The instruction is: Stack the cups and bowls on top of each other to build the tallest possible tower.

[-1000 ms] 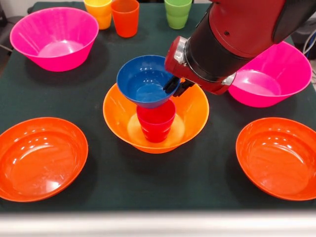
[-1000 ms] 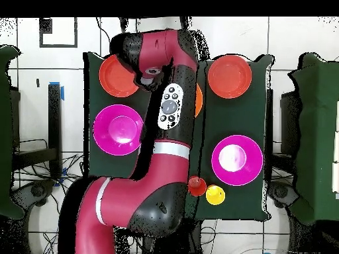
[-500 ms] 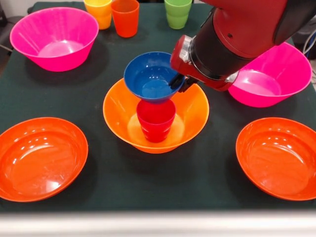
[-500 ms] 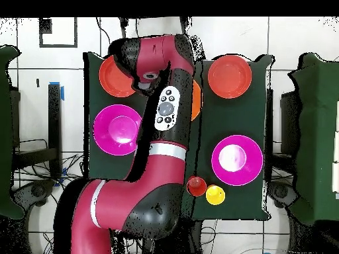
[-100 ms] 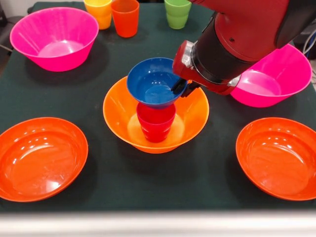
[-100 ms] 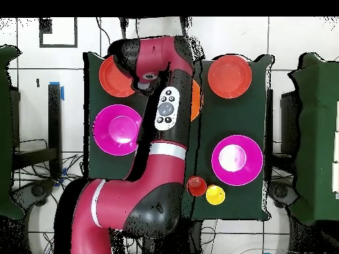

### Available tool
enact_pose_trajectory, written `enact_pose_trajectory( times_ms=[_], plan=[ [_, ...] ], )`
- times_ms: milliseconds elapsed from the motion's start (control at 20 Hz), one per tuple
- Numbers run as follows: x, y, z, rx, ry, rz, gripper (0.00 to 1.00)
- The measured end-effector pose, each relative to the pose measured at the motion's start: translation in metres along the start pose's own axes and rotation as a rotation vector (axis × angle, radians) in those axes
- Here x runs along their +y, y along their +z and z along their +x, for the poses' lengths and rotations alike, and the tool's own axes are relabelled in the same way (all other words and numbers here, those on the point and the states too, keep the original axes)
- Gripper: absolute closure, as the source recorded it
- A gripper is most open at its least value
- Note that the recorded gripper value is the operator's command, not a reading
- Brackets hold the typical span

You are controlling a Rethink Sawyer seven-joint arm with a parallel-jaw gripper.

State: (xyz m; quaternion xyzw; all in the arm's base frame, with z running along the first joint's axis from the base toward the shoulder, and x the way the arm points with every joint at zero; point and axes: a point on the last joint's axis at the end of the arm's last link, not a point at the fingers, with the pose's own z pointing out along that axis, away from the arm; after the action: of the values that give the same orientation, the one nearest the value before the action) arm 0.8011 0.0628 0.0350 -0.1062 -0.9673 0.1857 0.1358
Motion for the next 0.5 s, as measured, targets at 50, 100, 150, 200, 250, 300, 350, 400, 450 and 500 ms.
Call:
enact_pose_trajectory(
  times_ms=[50,100,150,200,250,300,350,400,450,500],
  plan=[
    [0.0004,0.0,-0.0001,-0.001,0.0,-0.001,1.0],
    [0.0006,0.0001,-0.0001,-0.001,-0.001,-0.002,1.0],
    [0.0008,0.0001,0.0,-0.001,-0.001,-0.003,1.0],
    [0.001,0.0,0.0,0.0,-0.001,-0.004,1.0],
    [0.0012,0.0001,0.0,0.0,-0.001,-0.004,1.0],
    [0.0012,0.0001,0.0,0.0,-0.001,-0.004,1.0],
    [0.0012,0.0001,0.0,0.0,-0.001,-0.004,1.0],
    [0.0012,0.0,0.0,0.0,-0.001,-0.004,1.0],
    [0.0011,-0.0002,0.0,-0.001,-0.001,-0.004,1.0],
    [0.001,-0.0004,0.0001,-0.001,-0.001,-0.004,1.0]
  ],
)
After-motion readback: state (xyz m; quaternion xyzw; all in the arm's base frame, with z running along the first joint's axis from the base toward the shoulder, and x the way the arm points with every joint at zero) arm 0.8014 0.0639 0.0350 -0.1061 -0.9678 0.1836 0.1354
